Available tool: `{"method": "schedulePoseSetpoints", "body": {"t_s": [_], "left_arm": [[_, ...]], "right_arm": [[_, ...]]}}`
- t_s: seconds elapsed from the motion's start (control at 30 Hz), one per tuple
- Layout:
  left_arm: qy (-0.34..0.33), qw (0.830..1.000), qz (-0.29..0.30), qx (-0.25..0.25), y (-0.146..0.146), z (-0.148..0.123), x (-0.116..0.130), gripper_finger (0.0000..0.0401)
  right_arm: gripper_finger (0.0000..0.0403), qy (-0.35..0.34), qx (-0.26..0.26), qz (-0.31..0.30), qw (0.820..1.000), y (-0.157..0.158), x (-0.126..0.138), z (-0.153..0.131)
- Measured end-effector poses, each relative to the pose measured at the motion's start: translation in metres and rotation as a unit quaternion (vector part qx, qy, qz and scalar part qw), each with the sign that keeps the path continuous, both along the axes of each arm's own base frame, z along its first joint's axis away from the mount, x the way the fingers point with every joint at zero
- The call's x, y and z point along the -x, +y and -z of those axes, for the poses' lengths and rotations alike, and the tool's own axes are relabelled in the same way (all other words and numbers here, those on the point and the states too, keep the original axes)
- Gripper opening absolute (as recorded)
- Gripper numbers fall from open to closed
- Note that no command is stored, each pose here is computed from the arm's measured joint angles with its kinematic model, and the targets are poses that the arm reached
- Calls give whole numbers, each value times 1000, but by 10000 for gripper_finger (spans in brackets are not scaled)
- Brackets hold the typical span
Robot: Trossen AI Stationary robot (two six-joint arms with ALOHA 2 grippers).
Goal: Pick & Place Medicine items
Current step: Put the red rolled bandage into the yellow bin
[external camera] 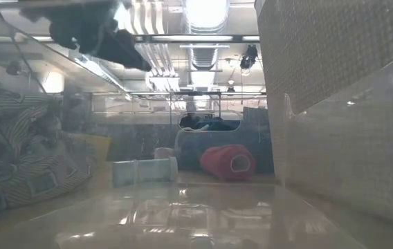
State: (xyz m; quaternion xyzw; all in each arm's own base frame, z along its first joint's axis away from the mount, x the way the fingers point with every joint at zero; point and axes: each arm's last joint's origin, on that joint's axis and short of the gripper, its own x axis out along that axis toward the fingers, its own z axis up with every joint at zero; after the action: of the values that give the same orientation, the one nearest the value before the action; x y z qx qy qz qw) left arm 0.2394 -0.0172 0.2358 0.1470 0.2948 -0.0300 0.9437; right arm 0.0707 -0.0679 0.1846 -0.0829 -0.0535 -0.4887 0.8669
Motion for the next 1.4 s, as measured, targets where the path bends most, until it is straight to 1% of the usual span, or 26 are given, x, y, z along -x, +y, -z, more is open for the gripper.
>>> {"method": "schedulePoseSetpoints", "body": {"t_s": [0.13, 0.3, 0.47, 0.63, 0.8, 1.0, 1.07, 1.23, 1.4], "left_arm": [[-12, 998, 60, -25, -3, 2, -7, 297], [-33, 989, 139, -46, -7, 7, -17, 297], [-46, 979, 189, -55, -10, 13, -26, 297], [-57, 966, 243, -66, -13, 22, -34, 297], [-66, 960, 262, -68, -14, 29, -43, 297], [-45, 957, 279, -62, -17, 37, -59, 297], [-37, 956, 286, -58, -17, 38, -67, 296], [-9, 944, 323, -60, -21, 42, -88, 296], [26, 941, 332, -57, -23, 39, -113, 296]], "right_arm": [[8, 0, 0, 0, 1000, 0, 0, 0], [8, 0, 0, 1, 1000, 0, 0, 0], [8, 0, 0, 0, 1000, 0, 0, 0], [8, 0, 0, 0, 1000, 0, 0, 0], [8, 0, 0, 0, 1000, 0, 0, 0], [8, 0, 0, 0, 1000, 0, 0, 0], [8, 0, 0, 0, 1000, 0, 0, 0], [8, 1, -1, 0, 1000, 0, 0, 0], [8, 1, -1, -1, 1000, 0, 0, 0]]}}
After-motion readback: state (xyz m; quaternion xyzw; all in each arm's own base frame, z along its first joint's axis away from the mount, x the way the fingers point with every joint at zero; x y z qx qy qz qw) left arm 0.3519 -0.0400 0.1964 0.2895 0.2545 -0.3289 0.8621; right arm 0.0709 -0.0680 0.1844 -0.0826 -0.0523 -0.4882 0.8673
